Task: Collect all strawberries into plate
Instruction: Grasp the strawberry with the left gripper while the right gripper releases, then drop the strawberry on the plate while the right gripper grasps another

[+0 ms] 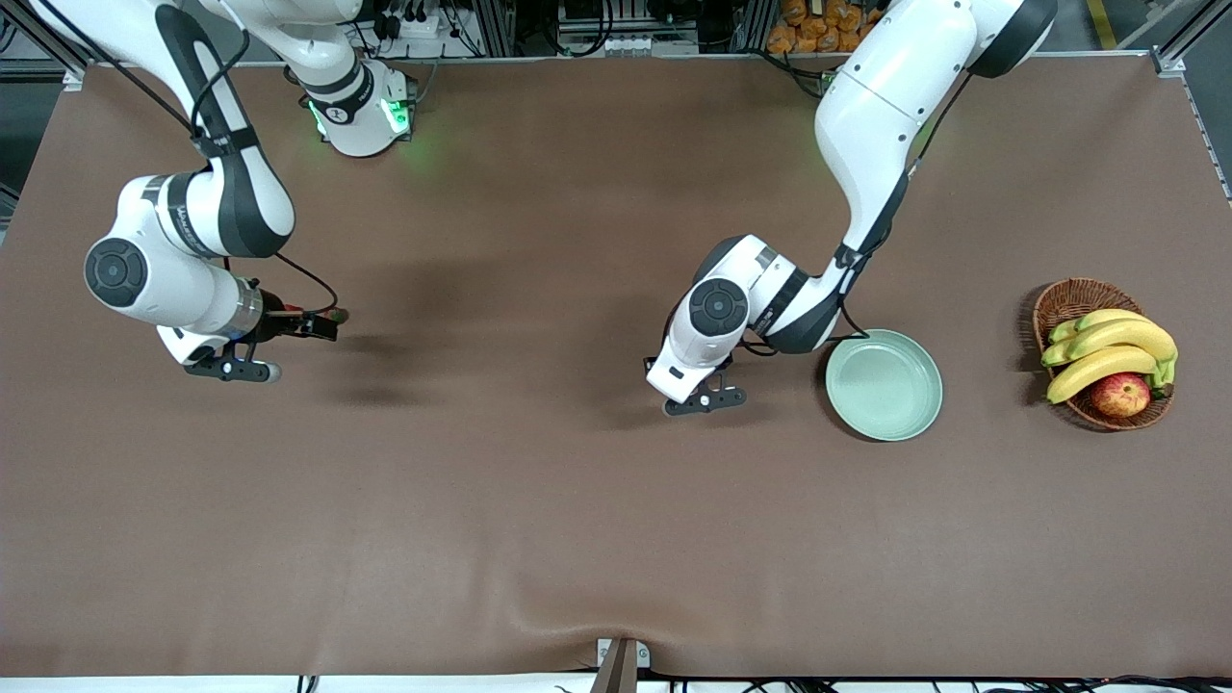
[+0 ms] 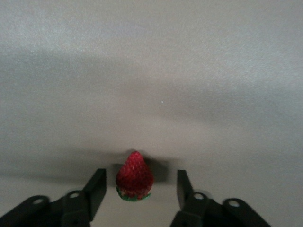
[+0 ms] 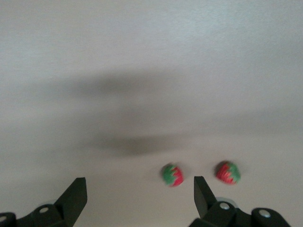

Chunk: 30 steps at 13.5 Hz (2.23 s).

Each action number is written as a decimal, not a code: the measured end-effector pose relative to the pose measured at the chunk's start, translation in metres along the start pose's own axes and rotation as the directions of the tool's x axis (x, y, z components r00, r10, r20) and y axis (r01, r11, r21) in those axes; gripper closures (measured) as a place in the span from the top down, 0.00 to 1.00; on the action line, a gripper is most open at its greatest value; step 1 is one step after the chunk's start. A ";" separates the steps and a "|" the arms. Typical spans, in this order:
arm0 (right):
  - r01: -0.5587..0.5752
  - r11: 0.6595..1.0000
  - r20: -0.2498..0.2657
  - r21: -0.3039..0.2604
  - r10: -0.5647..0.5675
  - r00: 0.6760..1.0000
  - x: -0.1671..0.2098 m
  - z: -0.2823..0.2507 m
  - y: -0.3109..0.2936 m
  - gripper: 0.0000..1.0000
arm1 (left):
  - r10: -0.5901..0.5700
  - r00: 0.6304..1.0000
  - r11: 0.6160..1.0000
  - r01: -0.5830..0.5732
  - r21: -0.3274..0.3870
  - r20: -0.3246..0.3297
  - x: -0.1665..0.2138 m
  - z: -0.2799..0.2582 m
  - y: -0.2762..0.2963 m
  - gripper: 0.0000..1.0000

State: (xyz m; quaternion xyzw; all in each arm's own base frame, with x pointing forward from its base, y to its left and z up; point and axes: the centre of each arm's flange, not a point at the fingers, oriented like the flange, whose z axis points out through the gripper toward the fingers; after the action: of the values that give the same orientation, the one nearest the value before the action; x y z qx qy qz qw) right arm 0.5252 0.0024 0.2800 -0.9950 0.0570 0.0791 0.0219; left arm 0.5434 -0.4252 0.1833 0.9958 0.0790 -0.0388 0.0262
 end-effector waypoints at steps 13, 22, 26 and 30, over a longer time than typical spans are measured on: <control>-0.001 1.000 0.059 -0.007 0.001 0.998 -0.031 0.104 0.026 0.83 | -0.080 0.996 0.987 0.074 0.145 0.036 0.066 -0.105 -0.131 0.33; 0.000 1.000 0.103 -0.009 0.001 0.995 -0.039 0.112 0.025 0.32 | 0.095 0.994 0.968 -0.105 0.227 0.052 0.086 -0.044 -0.293 0.33; -0.011 1.000 0.122 0.015 0.009 0.992 -0.015 0.078 0.017 0.32 | 0.112 0.993 0.964 -0.114 0.241 0.021 0.094 -0.038 -0.312 0.68; -0.068 0.993 0.096 0.095 0.059 0.994 0.029 0.005 -0.017 0.32 | 0.127 0.990 0.970 -0.110 0.218 -0.064 0.100 -0.102 -0.283 1.00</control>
State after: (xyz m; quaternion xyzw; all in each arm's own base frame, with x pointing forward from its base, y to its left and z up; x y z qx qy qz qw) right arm 0.5548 0.0159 0.2710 -0.9857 0.0913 0.1229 0.0710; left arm 0.6047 -0.1246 0.2639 0.9965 0.0158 -0.0068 -0.0817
